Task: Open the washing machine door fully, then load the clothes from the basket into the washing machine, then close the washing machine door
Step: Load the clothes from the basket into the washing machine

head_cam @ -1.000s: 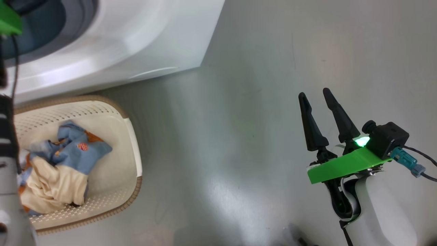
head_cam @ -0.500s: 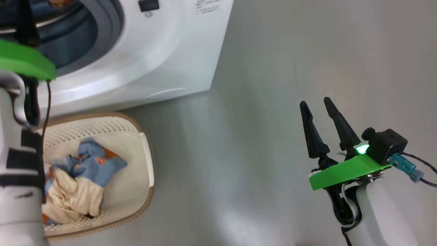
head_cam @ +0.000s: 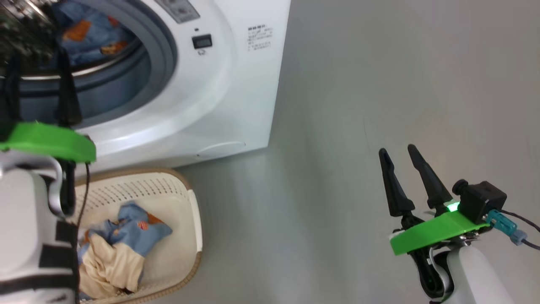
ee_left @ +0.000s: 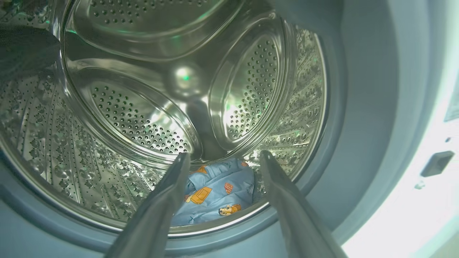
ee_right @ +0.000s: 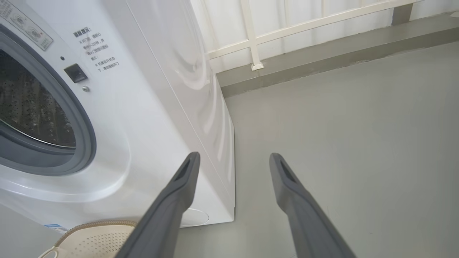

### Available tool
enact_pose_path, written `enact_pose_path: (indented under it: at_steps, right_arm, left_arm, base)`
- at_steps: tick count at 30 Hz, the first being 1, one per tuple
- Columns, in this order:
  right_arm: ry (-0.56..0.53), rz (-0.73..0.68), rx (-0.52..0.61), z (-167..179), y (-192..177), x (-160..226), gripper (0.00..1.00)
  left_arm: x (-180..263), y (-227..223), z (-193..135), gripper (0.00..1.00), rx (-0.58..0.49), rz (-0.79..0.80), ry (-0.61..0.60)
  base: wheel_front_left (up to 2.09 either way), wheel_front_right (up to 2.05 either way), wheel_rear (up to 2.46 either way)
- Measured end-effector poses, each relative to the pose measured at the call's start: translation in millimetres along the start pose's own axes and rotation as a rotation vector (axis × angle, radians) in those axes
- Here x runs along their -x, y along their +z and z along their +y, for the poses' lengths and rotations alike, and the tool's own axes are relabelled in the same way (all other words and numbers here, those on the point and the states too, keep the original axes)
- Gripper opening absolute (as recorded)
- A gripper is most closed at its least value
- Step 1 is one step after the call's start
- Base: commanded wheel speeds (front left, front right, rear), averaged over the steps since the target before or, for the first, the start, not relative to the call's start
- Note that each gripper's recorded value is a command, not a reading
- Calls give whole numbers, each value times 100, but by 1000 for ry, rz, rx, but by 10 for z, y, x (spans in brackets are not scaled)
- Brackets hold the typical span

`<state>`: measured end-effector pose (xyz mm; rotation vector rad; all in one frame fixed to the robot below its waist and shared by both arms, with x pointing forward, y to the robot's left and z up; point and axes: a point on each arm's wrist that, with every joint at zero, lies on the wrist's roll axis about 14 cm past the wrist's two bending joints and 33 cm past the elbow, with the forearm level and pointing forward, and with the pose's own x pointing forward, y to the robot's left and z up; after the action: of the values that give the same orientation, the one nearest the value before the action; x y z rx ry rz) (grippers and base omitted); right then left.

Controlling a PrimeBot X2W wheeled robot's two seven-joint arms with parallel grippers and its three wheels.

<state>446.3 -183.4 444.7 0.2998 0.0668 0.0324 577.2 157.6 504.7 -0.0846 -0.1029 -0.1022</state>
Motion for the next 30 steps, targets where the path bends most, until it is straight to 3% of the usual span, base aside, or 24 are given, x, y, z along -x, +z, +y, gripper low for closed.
enact_pose_path:
  at_steps: [14, 30]
  right_arm:
    - [26, -58, -6, 121, 245, 187, 100]
    - [48, -115, -3, 210, 466, 350, 100]
  left_arm:
    - [625, 223, 153, 100, 4, -33, 46]
    - [1408, 59, 188, 100, -1, 38, 88]
  base:
    - [0, 0, 0]
    - [0, 0, 0]
